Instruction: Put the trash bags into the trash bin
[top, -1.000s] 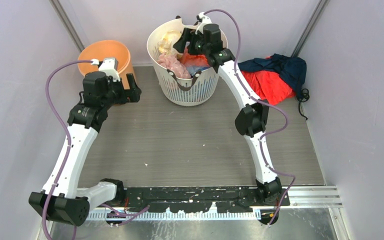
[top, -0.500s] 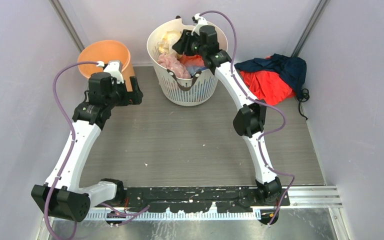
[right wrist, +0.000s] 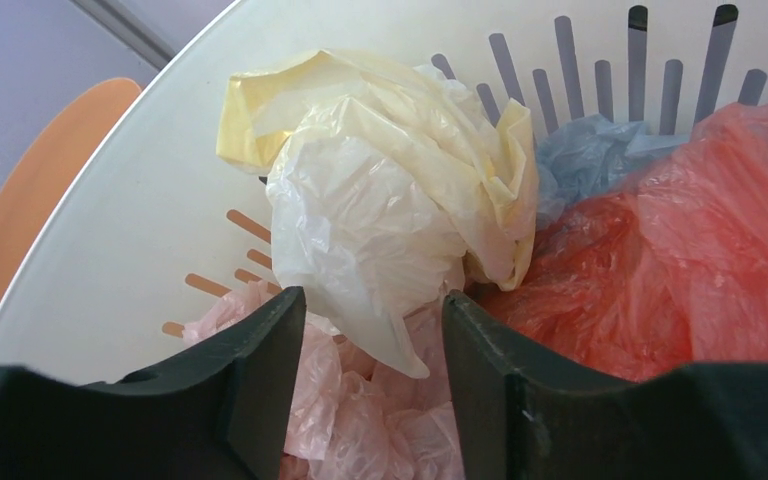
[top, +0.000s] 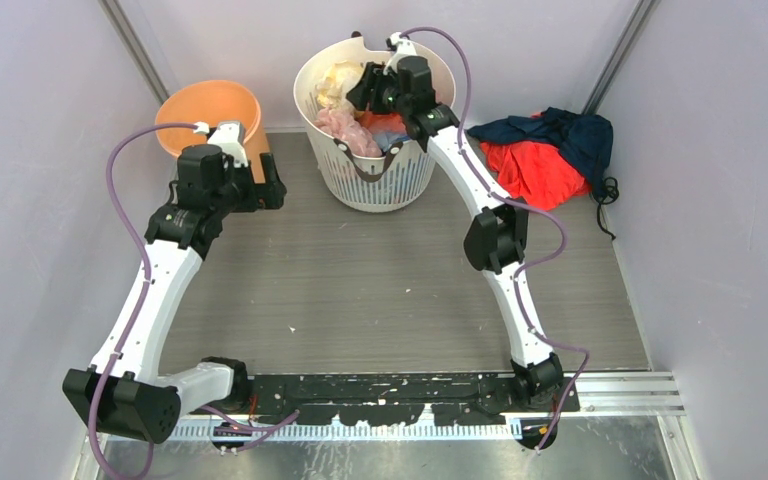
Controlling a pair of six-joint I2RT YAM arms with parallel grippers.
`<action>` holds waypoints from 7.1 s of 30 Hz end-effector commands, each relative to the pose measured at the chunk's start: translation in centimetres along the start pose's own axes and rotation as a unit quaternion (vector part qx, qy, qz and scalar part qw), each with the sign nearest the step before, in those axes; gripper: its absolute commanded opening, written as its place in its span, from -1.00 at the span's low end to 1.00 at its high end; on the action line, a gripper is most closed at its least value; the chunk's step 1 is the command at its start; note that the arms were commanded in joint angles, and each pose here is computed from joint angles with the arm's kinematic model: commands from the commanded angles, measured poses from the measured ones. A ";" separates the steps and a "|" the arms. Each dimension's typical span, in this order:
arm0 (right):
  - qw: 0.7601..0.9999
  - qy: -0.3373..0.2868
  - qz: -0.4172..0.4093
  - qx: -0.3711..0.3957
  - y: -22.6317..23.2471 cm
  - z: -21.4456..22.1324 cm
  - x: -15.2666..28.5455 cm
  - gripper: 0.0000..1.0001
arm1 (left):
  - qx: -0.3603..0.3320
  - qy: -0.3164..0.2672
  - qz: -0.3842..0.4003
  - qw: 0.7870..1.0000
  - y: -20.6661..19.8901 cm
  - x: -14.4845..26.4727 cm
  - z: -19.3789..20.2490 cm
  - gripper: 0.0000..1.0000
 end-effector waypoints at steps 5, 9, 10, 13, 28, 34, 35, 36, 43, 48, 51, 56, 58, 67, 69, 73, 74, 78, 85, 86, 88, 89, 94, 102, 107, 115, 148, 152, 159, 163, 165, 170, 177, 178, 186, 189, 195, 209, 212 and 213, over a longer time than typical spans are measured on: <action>0.996 -0.072 -0.054 0.009 2.7 -2.9 -0.5 -0.22 | -0.014 -0.028 0.008 0.999 -0.1 0.9 -1.5 0.96; 0.995 -0.079 -0.061 0.007 3.3 -3.4 -0.1 -0.87 | -0.015 -0.028 0.009 0.999 -0.1 0.9 -1.5 0.96; 0.995 -0.079 -0.063 0.007 3.5 -3.7 0.2 -0.96 | -0.015 -0.027 0.009 0.999 -0.1 0.8 -1.4 0.97; 0.994 -0.082 -0.071 0.011 4.5 -4.4 1.5 -0.98 | -0.015 -0.025 0.009 1.000 -0.1 0.7 -1.2 0.96; 0.975 -0.164 -0.135 0.058 12.8 -11.7 12.9 -0.98 | -0.014 -0.015 0.012 1.000 -0.1 0.0 -0.6 0.96; 0.971 -0.186 -0.139 0.065 14.1 -13.0 15.9 -0.98 | -0.014 -0.013 0.014 1.000 -0.2 0.0 -0.6 0.96; 0.970 -0.188 -0.141 0.066 14.3 -13.0 16.4 -0.98 | -0.015 -0.012 0.013 1.000 -0.2 0.0 -0.5 0.96; 0.969 -0.189 -0.144 0.066 14.5 -13.0 16.8 -0.98 | -0.017 -0.013 0.010 1.000 -0.1 0.0 -0.5 0.96; 0.964 -0.207 -0.152 0.075 16.0 -13.5 21.6 -0.98 | -0.014 0.001 -0.099 0.995 2.9 -0.2 -0.9 0.99; 0.958 -0.233 -0.136 0.092 17.0 -14.2 27.2 -0.98 | -0.002 -0.008 -0.159 0.987 5.0 -0.1 -3.5 0.99; 0.958 -0.239 -0.120 0.101 17.0 -13.8 30.4 -0.98 | 0.006 -0.019 -0.194 0.981 6.7 0.0 -5.0 0.99; 0.962 -0.238 -0.082 0.107 15.8 -12.0 34.8 -0.98 | 0.005 -0.031 -0.231 0.972 9.5 -1.1 -6.6 0.99; 0.963 -0.239 -0.061 0.105 15.0 -11.1 36.4 -0.98 | 0.003 -0.029 -0.228 0.973 10.4 -2.3 -6.9 0.99; 0.970 -0.218 -0.013 0.107 12.5 -7.9 39.6 -0.98 | -0.029 -0.034 -0.177 0.983 11.8 -7.7 -7.4 0.86; 0.971 -0.214 -0.009 0.109 12.3 -7.6 39.7 -0.98 | -0.034 -0.031 -0.166 0.985 11.7 -8.6 -7.0 0.85; 0.973 -0.202 -0.002 0.109 11.8 -6.9 39.5 -0.98 | -0.038 -0.027 -0.145 0.988 11.3 -9.7 -6.1 0.80; 0.974 -0.200 0.000 0.109 11.6 -6.8 39.4 -0.98 | -0.038 -0.027 -0.141 0.989 11.1 -9.8 -6.0 0.79; 0.976 -0.191 0.006 0.108 11.1 -6.2 38.9 -0.98 | -0.046 -0.020 -0.132 0.990 10.5 -9.7 -6.0 0.68; 0.978 -0.177 0.013 0.106 10.4 -5.6 38.1 -0.98 | -0.076 -0.054 -0.074 0.993 7.2 -6.3 -9.0 0.67; 0.979 -0.176 0.013 0.106 10.3 -5.5 38.0 -0.98 | -0.078 -0.057 -0.066 0.993 6.9 -6.0 -9.3 0.67; 0.979 -0.171 0.015 0.106 10.1 -5.3 37.7 -0.98 | -0.083 -0.062 -0.053 0.993 6.6 -5.9 -9.7 0.68; 0.980 -0.169 0.014 0.106 10.1 -5.2 37.7 -0.98 | -0.084 -0.066 -0.050 0.993 6.6 -6.1 -9.9 0.68; 0.981 -0.162 0.016 0.106 9.9 -4.8 37.7 -0.98 | -0.104 -0.073 -0.053 0.991 7.0 -8.0 -10.1 0.68; 0.981 -0.150 0.031 0.115 9.2 -4.1 38.0 -0.98 | -0.103 -0.031 -0.033 0.994 7.7 -14.3 -9.2 0.68; 0.982 -0.139 0.040 0.121 8.7 -3.6 38.0 -0.98 | -0.090 -0.018 -0.039 0.995 8.0 -16.0 -8.7 0.67; 0.981 -0.142 0.055 0.121 8.1 -3.6 37.6 -0.98 | -0.052 0.048 -0.068 0.995 8.5 -15.7 -6.4 -0.40; 0.980 -0.113 0.136 0.091 5.0 -1.2 38.6 -0.98 | -0.118 0.149 0.172 0.967 -17.4 1.0 3.1 -0.59; 0.971 -0.116 0.188 0.090 3.9 -1.3 39.7 -0.98 | -0.146 0.155 0.203 0.956 -21.6 1.2 3.3 -0.58; 0.960 -0.128 0.230 0.096 3.1 -1.4 41.8 -0.98 | -0.163 0.124 0.244 0.948 -26.3 2.4 1.3 -0.57; 0.955 -0.127 0.247 0.100 2.4 -1.0 42.4 -0.98 | -0.176 0.121 0.260 0.942 -28.4 2.7 1.0 -0.57; 0.953 -0.126 0.258 0.101 2.0 -0.6 42.6 -0.98 | -0.176 0.114 0.270 0.940 -29.4 3.0 0.7 -0.57; 0.946 -0.121 0.289 0.088 0.6 0.4 42.3 -0.98 | -0.186 0.115 0.278 0.935 -31.2 2.7 0.8 -0.50; 0.942 -0.088 0.322 0.041 -2.4 3.8 39.5 -0.98 | -0.200 0.118 0.287 0.929 -32.6 2.6 1.0 -0.24; 0.941 -0.080 0.326 0.036 -2.8 4.4 39.0 -0.98 | -0.201 0.118 0.289 0.929 -32.7 2.6 0.9 -0.26; 0.943 -0.041 0.329 0.023 -4.5 6.9 36.8 -0.98 | -0.202 0.097 0.302 0.926 -33.0 3.2 -0.4 -0.17; 0.943 -0.040 0.328 0.023 -4.5 6.9 36.7 -0.98 | -0.210 0.083 0.306 0.925 -32.7 3.9 -1.6 -0.13; 0.946 -0.031 0.321 0.019 -4.4 7.2 36.3 -0.98 | -0.267 0.031 0.218 0.938 -29.3 4.3 -5.5 0.11; 0.952 -0.015 0.306 0.014 -3.8 7.2 35.8 -0.98 | -0.079 -0.011 0.009 0.997 -8.3 -3.6 -15.5 0.52; 0.951 -0.011 0.307 0.015 -3.9 7.4 35.8 -0.98 | -0.050 -0.016 -0.002 0.999 -5.8 -6.0 -16.0 0.52; 0.951 -0.010 0.308 0.015 -3.9 7.4 35.8 -0.98 | -0.043 -0.019 -0.001 0.999 -5.3 -6.8 -16.1 0.52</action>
Point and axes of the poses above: each gripper's point midway between its finger pads, its own x axis back along the fingers, its own y axis along the line the jaws close on, z = x × y, the point moved 5 cm from there along x, back along the fingers, and after that the axes turned 11 degrees about -x, right-handed, at the moved point
